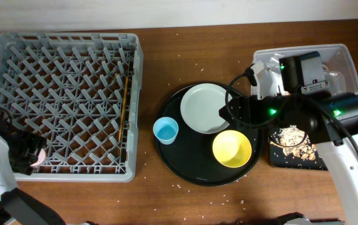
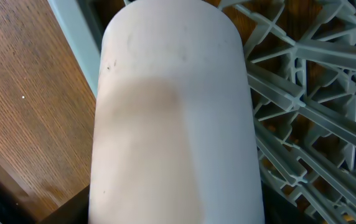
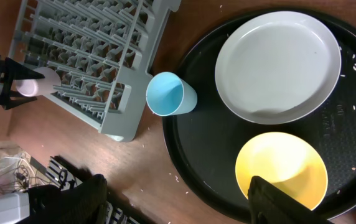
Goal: Sort waste into correct bins and load items into the dishwasher rack
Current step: 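Carry the pink cup with the left gripper into the rack's front-left corner, then grasp the light-blue cup with the right gripper and pass it to the left gripper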
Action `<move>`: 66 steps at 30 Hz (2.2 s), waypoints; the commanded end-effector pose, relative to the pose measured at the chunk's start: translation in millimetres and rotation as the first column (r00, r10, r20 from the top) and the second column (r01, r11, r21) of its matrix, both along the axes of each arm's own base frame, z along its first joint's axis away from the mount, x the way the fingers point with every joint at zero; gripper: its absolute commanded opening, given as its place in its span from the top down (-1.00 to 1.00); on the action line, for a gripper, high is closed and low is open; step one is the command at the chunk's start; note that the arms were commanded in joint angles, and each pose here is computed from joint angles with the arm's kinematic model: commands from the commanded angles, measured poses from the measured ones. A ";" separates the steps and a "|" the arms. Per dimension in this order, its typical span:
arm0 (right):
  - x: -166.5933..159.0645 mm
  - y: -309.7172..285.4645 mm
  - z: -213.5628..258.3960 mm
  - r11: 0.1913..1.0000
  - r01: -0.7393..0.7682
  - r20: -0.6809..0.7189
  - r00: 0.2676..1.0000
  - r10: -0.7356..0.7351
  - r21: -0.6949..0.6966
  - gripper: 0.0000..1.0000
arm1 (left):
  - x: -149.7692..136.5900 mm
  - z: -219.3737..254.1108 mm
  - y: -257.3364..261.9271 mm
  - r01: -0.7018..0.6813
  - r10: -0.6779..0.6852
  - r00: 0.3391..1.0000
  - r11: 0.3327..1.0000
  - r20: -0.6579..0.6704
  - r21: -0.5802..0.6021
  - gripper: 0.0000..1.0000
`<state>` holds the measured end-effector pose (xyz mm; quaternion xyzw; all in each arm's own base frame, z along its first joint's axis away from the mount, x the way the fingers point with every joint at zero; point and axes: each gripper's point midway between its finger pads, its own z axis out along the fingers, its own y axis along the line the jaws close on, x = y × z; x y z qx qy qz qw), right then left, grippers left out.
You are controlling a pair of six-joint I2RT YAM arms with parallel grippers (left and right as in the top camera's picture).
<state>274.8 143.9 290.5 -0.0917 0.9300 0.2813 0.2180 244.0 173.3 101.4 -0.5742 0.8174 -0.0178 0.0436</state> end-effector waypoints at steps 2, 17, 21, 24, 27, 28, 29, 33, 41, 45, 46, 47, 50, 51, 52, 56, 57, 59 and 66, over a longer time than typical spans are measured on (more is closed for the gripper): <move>1.7 -2.9 -1.4 1.000 0.009 0.003 1.000 -0.009 -0.016 -0.48 | 13.6 0.3 -9.8 0.055 -0.051 0.997 0.996 0.058 -0.067 0.17; 2.3 -7.3 -4.3 0.999 0.024 0.001 1.000 -0.024 -0.042 -0.50 | 4.6 43.3 -23.0 0.067 -0.063 0.986 0.997 0.152 -0.026 -0.27; 2.3 -7.5 -4.3 0.999 0.025 0.000 1.000 -0.025 -0.042 -0.50 | -3.0 6.4 -27.2 0.018 -0.011 0.996 0.996 0.085 -0.089 -0.32; 0.7 -8.0 -5.4 0.999 0.025 -0.008 1.000 -0.025 -0.045 -0.50 | 3.4 -4.9 -18.6 -0.006 0.014 0.996 0.996 0.088 -0.090 -0.32; 0.7 -10.1 -6.8 0.998 0.032 -0.010 0.999 -0.032 -0.057 -0.50 | 7.3 -8.1 -19.3 -0.028 0.039 0.995 0.993 0.095 -0.112 -0.50; 0.8 -10.1 -6.7 0.998 0.032 -0.009 0.999 -0.032 -0.057 -0.50 | 8.2 -7.8 -19.9 -0.026 0.038 0.994 0.993 0.100 -0.116 -0.49; 0.8 -10.1 -6.7 0.998 0.032 -0.009 0.999 -0.032 -0.057 -0.51 | 9.5 -7.3 -23.1 -0.023 0.038 0.993 0.991 0.109 -0.133 -0.33; 0.8 -10.1 -6.8 0.998 0.032 -0.009 0.999 -0.033 -0.057 -0.52 | 12.1 -2.6 -37.7 -0.013 0.043 0.990 0.977 0.137 -0.214 -0.02; 1.4 -10.1 -6.5 0.998 0.015 0.006 1.000 -0.015 -0.066 -0.59 | -6.6 29.8 -37.5 0.001 0.059 0.972 0.967 0.227 -0.254 0.02; 1.3 -10.0 -6.5 0.998 0.015 0.005 1.000 -0.014 -0.065 -0.59 | -17.9 28.2 -27.3 -0.018 0.050 0.983 0.983 0.176 -0.181 -0.23; 1.3 -10.0 -6.5 0.998 0.015 0.005 1.000 -0.014 -0.065 -0.59 | -19.3 27.5 -25.1 -0.022 0.050 0.985 0.985 0.167 -0.168 -0.25; 1.3 -10.0 -6.5 0.998 0.015 0.005 1.000 -0.015 -0.065 -0.60 | -18.4 27.6 -24.1 -0.026 0.054 0.984 0.986 0.171 -0.165 -0.29; 1.2 -10.1 -6.5 0.998 0.015 0.004 1.000 -0.015 -0.065 -0.59 | -21.4 23.5 -21.1 -0.060 0.083 0.986 0.986 0.147 -0.156 -0.49; 1.1 -10.1 -6.6 0.998 0.015 0.004 1.000 -0.015 -0.065 -0.59 | -22.0 18.5 -21.9 -0.072 0.096 0.986 0.984 0.139 -0.165 -0.50; 0.8 -10.1 -6.8 0.998 0.015 0.003 1.000 -0.015 -0.066 -0.59 | -21.8 14.0 -22.5 -0.073 0.097 0.986 0.982 0.136 -0.172 -0.51; -1.0 -10.5 -7.8 0.998 0.014 -0.006 1.000 -0.014 -0.068 -0.59 | -17.6 4.6 -26.0 -0.071 0.102 0.985 0.975 0.138 -0.211 -0.50; -1.0 -10.5 -7.9 0.998 0.014 -0.007 1.000 -0.014 -0.068 -0.60 | -15.4 6.4 -26.6 -0.068 0.102 0.984 0.974 0.149 -0.218 -0.50; -0.9 -10.5 -7.8 0.998 0.014 -0.006 1.000 -0.015 -0.068 -0.60 | -4.7 18.4 -27.4 -0.027 0.076 0.975 0.973 0.207 -0.227 -0.50; 5.4 37.8 -33.9 0.996 -0.069 -0.097 0.993 0.064 -0.054 -0.37 | 77.7 167.3 -113.1 0.595 -0.628 0.638 0.769 0.445 0.234 -0.50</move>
